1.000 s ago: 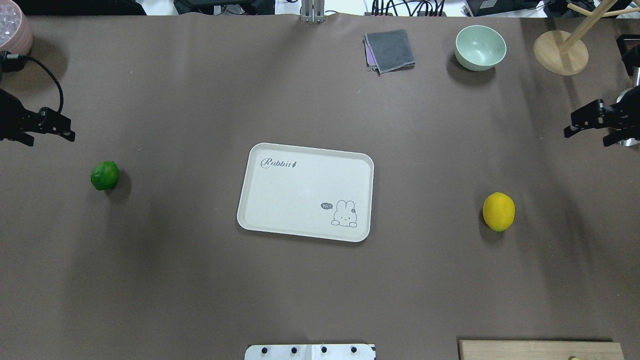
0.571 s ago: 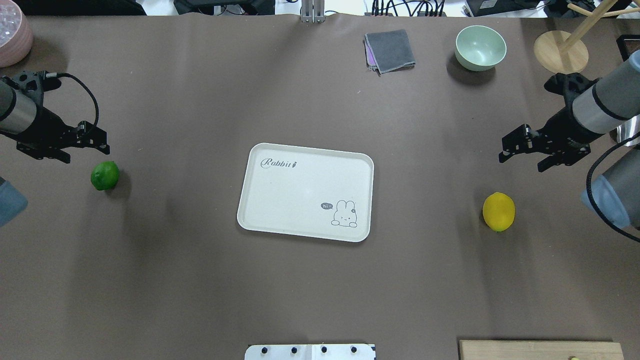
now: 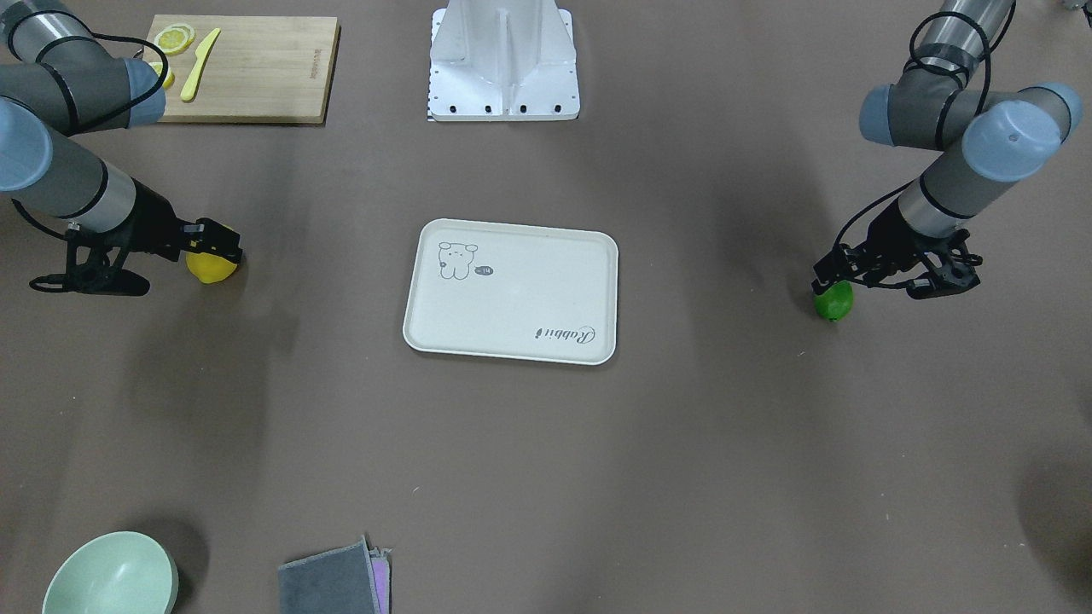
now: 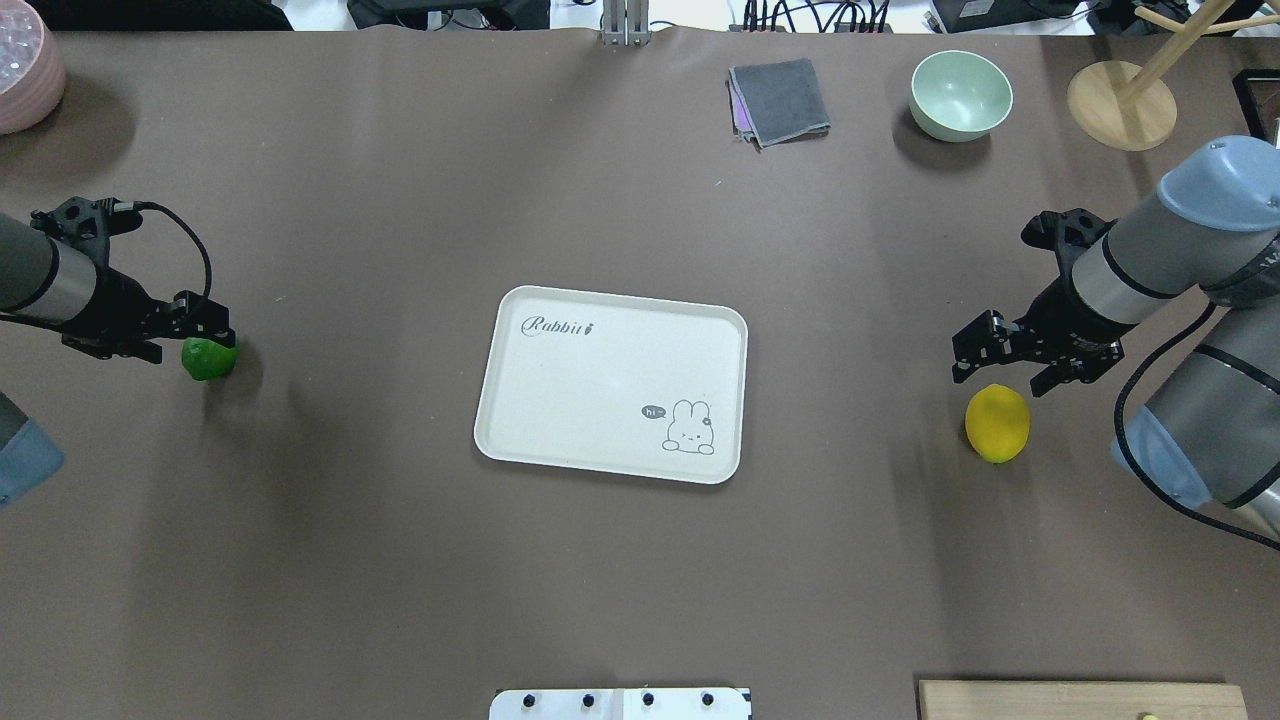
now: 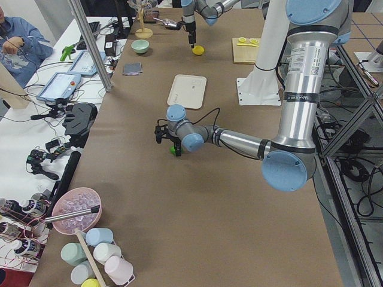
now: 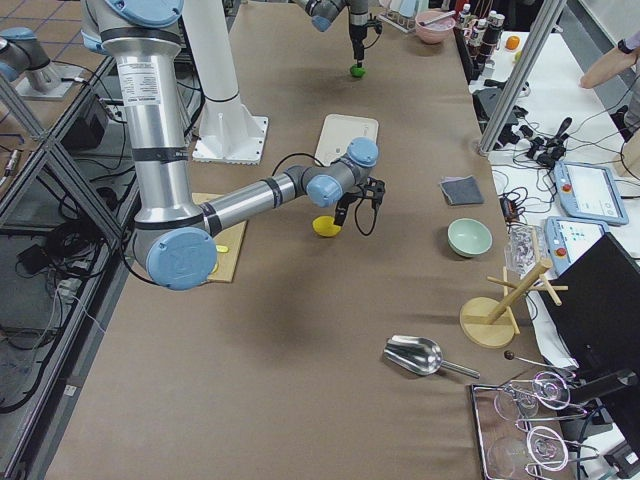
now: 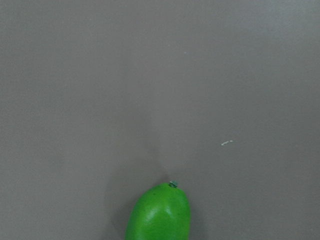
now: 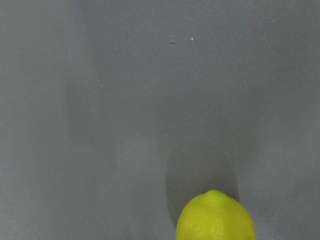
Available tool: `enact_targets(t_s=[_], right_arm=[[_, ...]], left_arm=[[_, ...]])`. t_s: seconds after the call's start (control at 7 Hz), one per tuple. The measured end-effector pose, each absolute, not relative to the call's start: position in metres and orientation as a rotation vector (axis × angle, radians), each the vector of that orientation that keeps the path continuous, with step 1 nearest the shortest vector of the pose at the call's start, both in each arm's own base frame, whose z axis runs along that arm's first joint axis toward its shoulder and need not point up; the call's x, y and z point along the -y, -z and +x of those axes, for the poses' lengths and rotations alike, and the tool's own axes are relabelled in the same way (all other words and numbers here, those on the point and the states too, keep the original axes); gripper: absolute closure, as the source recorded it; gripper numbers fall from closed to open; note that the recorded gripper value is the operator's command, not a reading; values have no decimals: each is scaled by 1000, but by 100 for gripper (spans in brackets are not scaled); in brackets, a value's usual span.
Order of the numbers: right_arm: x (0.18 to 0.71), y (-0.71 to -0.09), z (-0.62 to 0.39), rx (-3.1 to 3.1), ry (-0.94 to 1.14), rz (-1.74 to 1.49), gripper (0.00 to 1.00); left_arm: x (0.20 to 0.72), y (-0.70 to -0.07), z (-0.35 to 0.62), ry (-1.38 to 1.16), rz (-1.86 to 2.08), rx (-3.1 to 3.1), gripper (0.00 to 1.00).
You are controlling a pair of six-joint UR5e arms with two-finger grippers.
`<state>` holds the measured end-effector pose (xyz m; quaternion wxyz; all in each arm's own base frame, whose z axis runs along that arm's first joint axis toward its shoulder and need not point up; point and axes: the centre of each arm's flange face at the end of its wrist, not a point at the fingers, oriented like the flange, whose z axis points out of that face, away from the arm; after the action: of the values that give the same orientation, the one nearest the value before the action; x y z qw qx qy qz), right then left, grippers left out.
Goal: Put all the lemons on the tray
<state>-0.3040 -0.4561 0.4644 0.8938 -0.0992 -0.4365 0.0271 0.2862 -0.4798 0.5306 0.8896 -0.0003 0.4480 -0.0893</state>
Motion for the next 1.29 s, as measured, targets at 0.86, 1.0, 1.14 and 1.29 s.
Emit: enact_targets(t_s=[0.86,1.0,1.14,1.29], right_arm=[[434,-477,-327,867,-43,-256,0],[430,-480,-331,859,-38,-263,0],[427,-483,-332,854,-36,-267,0],[425,-485,-333,851,-34,-271,0]], left_arm=[[472,-538,295,171,-15,-937,100],[472,-535,292,164,-38,-951,100],[474,-530,283,166,-81,-968,100],[478,-519,270,181,-120,-977,100]])
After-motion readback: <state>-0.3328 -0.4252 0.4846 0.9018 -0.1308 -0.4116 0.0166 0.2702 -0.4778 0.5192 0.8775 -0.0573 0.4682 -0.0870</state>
